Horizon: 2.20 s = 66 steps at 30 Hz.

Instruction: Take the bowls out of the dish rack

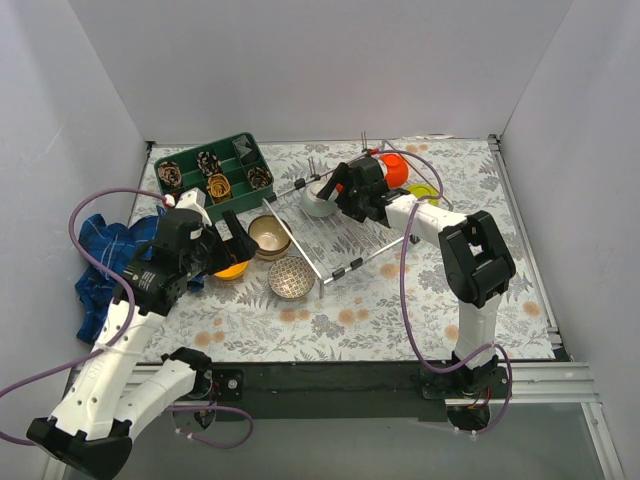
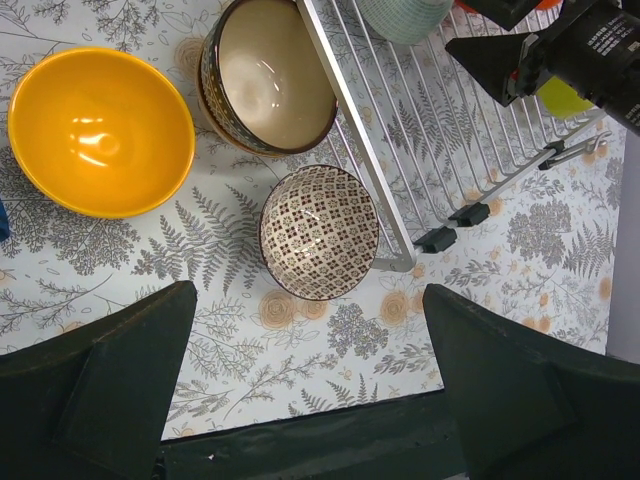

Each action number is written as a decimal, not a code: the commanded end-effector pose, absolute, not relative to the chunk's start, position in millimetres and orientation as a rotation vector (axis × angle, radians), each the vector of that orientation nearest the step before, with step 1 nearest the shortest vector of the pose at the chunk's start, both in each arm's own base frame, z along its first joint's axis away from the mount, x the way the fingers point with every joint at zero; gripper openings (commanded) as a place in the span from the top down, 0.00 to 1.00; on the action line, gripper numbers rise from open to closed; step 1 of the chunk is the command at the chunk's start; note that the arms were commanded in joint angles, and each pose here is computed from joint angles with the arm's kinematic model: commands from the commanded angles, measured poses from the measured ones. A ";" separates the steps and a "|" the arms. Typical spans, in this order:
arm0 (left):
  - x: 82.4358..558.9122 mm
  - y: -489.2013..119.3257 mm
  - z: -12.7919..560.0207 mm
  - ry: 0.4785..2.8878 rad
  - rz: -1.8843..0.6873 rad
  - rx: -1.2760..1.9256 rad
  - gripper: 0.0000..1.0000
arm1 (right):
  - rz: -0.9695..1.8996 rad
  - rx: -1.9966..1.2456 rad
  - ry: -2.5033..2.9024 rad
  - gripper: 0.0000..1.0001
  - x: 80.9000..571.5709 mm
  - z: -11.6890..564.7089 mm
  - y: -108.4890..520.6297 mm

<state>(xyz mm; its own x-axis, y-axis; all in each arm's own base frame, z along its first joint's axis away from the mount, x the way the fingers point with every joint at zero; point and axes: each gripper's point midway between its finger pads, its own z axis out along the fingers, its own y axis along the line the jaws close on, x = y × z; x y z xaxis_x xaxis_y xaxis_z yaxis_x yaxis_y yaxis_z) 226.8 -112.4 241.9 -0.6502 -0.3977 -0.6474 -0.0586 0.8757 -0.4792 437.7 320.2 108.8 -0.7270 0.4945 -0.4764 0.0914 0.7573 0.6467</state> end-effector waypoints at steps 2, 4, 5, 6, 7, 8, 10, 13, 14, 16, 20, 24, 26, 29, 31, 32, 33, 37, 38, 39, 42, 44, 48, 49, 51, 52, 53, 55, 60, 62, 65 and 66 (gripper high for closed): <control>223.5 -114.4 256.1 2.194 -0.581 -0.308 0.02 | 0.851 0.589 2.258 0.01 444.4 102.4 317.5; 223.2 -114.3 255.2 2.197 -0.579 -0.309 0.02 | 0.883 0.602 2.244 0.01 444.4 100.6 320.1; 223.1 -114.5 255.2 2.198 -0.581 -0.308 0.02 | 0.895 0.609 2.239 0.02 445.7 100.2 319.4; 223.1 -114.9 254.8 2.200 -0.581 -0.306 0.02 | 0.909 0.630 2.233 0.01 446.2 99.8 319.8; 223.1 -114.9 254.8 2.200 -0.581 -0.306 0.02 | 0.915 0.637 2.227 0.02 446.5 98.8 319.1; 223.8 -115.2 256.6 2.195 -0.583 -0.306 0.02 | 0.923 0.639 2.216 0.01 447.2 101.4 319.2; 224.0 -114.8 257.3 2.192 -0.584 -0.307 0.02 | 0.952 0.650 2.179 0.02 449.7 110.3 319.5; 224.1 -114.9 257.9 2.190 -0.584 -0.307 0.02 | 0.971 0.678 2.152 0.01 449.1 115.7 317.7; 223.9 -115.2 257.9 2.191 -0.585 -0.305 0.02 | 0.976 0.685 2.144 0.01 449.0 116.3 316.5; 224.0 -115.3 259.2 2.188 -0.587 -0.306 0.02 | 0.996 0.706 2.133 0.02 448.3 119.3 316.8; 223.8 -115.3 259.6 2.187 -0.588 -0.308 0.02 | 1.010 0.731 2.096 0.01 448.9 130.1 313.1; 224.6 -115.6 260.5 2.186 -0.589 -0.308 0.02 | 1.035 0.748 2.063 0.01 452.1 136.9 314.1; 225.2 -115.8 261.0 2.186 -0.589 -0.308 0.02 | 1.049 0.761 2.058 0.01 452.7 138.3 315.3; 225.0 -115.7 261.3 2.185 -0.589 -0.306 0.02 | 1.057 0.764 2.058 0.01 454.7 137.2 317.6; 224.9 -115.7 260.7 2.188 -0.587 -0.306 0.02 | 1.058 0.775 2.059 0.02 457.3 134.1 319.0; 225.2 -115.8 261.0 2.186 -0.588 -0.306 0.02 | 1.059 0.774 2.058 0.01 458.2 134.5 319.5; 224.7 -115.6 261.1 2.186 -0.589 -0.308 0.02 | 1.058 0.779 2.058 0.01 459.3 133.0 319.9; 223.9 -115.3 261.1 2.189 -0.587 -0.307 0.02 | 1.046 0.795 2.066 0.01 463.8 123.3 321.6; 224.4 -115.4 261.1 2.189 -0.587 -0.307 0.02 | 1.047 0.797 2.064 0.01 465.1 123.2 322.1; 223.7 -115.0 260.2 2.192 -0.585 -0.309 0.02 | 1.040 0.803 2.065 0.02 465.7 120.7 321.5; 222.4 -114.1 260.2 2.193 -0.585 -0.315 0.02 | 1.022 0.821 2.064 0.01 468.1 114.2 319.8; 221.7 -113.7 259.4 2.195 -0.584 -0.319 0.02 | 1.008 0.836 2.064 0.02 468.9 109.5 317.9; 220.0 -112.9 259.0 2.196 -0.582 -0.323 0.02 | 0.974 0.856 2.061 0.01 471.2 101.5 314.6; 219.9 -112.6 258.7 2.197 -0.582 -0.327 0.02 | 0.962 0.857 2.059 0.01 472.9 98.8 313.7; 219.4 -112.5 258.2 2.198 -0.581 -0.328 0.02 | 0.953 0.847 2.065 0.01 473.7 95.3 313.9; 219.0 -112.4 258.9 2.195 -0.583 -0.329 0.02 | 0.955 0.843 2.062 0.02 476.2 94.8 314.7; 219.0 -111.8 258.6 2.196 -0.580 -0.332 0.02 | 0.951 0.840 2.065 0.01 476.0 92.7 314.6; 218.3 -111.9 258.1 2.197 -0.581 -0.332 0.02 | 0.946 0.848 2.066 0.02 476.7 87.7 313.4; 217.8 -111.1 258.8 2.195 -0.580 -0.336 0.02 | 0.967 0.867 2.074 0.08 472.1 80.0 314.8; 217.3 -111.6 258.5 2.196 -0.583 -0.334 0.02 | 0.966 0.870 2.071 0.13 468.8 80.0 312.2; 217.1 -111.9 259.2 2.192 -0.588 -0.336 0.02 | 0.961 0.851 2.056 0.21 465.4 88.0 307.9; 217.6 -112.0 258.6 2.193 -0.588 -0.337 0.02 | 0.954 0.846 2.060 0.24 462.5 86.8 305.7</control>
<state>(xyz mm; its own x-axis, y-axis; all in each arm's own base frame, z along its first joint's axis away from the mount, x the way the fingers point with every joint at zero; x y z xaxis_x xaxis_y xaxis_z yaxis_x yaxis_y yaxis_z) 221.1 -112.6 247.5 -0.6416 -0.4152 -0.6450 -0.0542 0.8633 -0.5017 464.5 320.5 90.8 -0.5730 0.7690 -0.2833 0.2519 0.4942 0.8321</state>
